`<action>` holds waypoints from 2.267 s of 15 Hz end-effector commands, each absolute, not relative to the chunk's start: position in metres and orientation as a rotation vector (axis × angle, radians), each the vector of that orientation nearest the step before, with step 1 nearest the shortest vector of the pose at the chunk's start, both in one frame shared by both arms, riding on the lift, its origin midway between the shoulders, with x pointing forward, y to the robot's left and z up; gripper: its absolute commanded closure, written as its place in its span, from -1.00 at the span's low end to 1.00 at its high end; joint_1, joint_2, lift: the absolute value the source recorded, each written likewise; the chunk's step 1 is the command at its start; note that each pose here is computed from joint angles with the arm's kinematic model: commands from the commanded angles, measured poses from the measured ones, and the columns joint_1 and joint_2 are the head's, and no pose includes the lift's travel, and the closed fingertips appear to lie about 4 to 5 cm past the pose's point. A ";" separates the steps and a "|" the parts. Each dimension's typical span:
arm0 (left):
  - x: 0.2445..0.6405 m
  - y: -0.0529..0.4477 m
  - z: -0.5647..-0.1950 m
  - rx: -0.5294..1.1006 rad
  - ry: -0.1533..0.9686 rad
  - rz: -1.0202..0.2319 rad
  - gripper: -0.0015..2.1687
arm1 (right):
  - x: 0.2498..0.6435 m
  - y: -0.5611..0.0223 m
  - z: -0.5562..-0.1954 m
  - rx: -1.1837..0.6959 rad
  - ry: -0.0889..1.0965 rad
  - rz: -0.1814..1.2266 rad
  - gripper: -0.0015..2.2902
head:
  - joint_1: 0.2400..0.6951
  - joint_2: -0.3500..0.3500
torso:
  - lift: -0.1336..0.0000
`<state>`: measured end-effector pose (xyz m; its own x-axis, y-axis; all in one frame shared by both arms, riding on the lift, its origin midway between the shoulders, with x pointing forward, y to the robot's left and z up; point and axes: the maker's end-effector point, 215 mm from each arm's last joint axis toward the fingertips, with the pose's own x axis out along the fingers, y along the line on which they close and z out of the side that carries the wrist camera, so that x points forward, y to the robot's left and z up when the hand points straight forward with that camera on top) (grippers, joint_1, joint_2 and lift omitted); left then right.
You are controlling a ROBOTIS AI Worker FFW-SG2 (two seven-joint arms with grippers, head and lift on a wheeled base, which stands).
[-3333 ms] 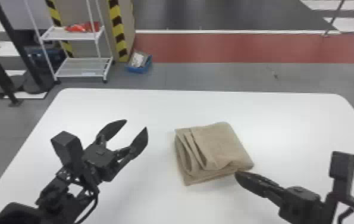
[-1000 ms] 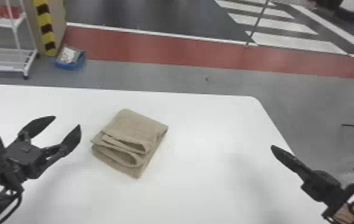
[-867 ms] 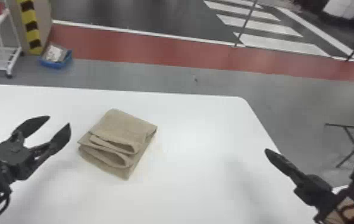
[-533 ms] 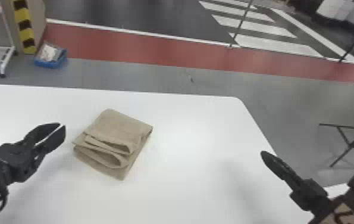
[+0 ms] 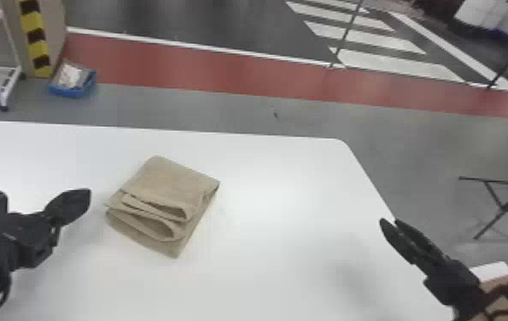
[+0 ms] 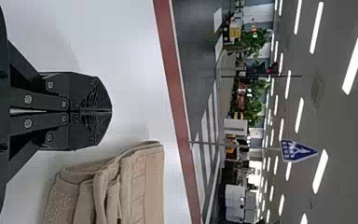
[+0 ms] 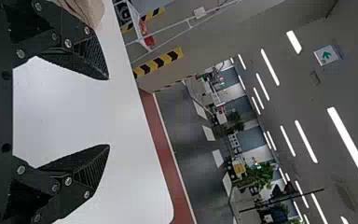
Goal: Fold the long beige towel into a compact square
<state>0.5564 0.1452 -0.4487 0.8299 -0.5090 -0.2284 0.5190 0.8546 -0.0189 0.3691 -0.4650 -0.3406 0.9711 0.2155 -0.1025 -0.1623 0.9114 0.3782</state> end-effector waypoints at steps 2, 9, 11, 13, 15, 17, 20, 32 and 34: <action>0.537 0.133 -0.468 0.042 0.270 -0.570 0.97 | 0.366 -0.467 -0.336 0.386 0.117 0.195 -0.68 | 1.00 -1.00 | -0.86; 0.488 0.095 -0.455 0.005 0.270 -0.639 0.97 | 0.359 -0.471 -0.338 0.401 0.112 0.190 -0.68 | 1.00 -1.00 | -0.86; 0.481 0.086 -0.449 -0.002 0.264 -0.653 0.97 | 0.358 -0.471 -0.338 0.403 0.101 0.192 -0.68 | 1.00 -1.00 | -0.86; 0.495 0.090 -0.444 0.028 0.243 -0.609 0.97 | 0.352 -0.475 -0.336 0.412 0.092 0.189 -0.68 | 1.00 -1.00 | -0.86; 0.517 0.105 -0.443 0.063 0.225 -0.549 0.97 | 0.348 -0.477 -0.334 0.415 0.082 0.187 -0.68 | 1.00 -1.00 | -0.86; 0.533 0.110 -0.449 0.074 0.222 -0.523 0.97 | 0.342 -0.478 -0.332 0.425 0.074 0.188 -0.68 | 1.00 -1.00 | -0.86; 0.539 0.108 -0.451 0.103 0.210 -0.519 0.97 | 0.332 -0.488 -0.329 0.427 0.064 0.169 -0.68 | 1.00 -1.00 | -0.86; 0.521 0.081 -0.444 0.077 0.178 -0.593 0.97 | 0.335 -0.494 -0.329 0.432 0.063 0.160 -0.68 | 1.00 -1.00 | -0.86; 0.507 0.067 -0.437 0.064 0.193 -0.618 0.97 | 0.335 -0.492 -0.329 0.442 0.065 0.163 -0.68 | 1.00 -1.00 | -0.86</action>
<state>0.5166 0.0761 -0.4410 0.8084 -0.5564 -0.1920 0.5693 0.8220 0.0153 0.3348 -0.4930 -0.3294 0.9851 0.1698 -0.0288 -0.1415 0.8932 0.4269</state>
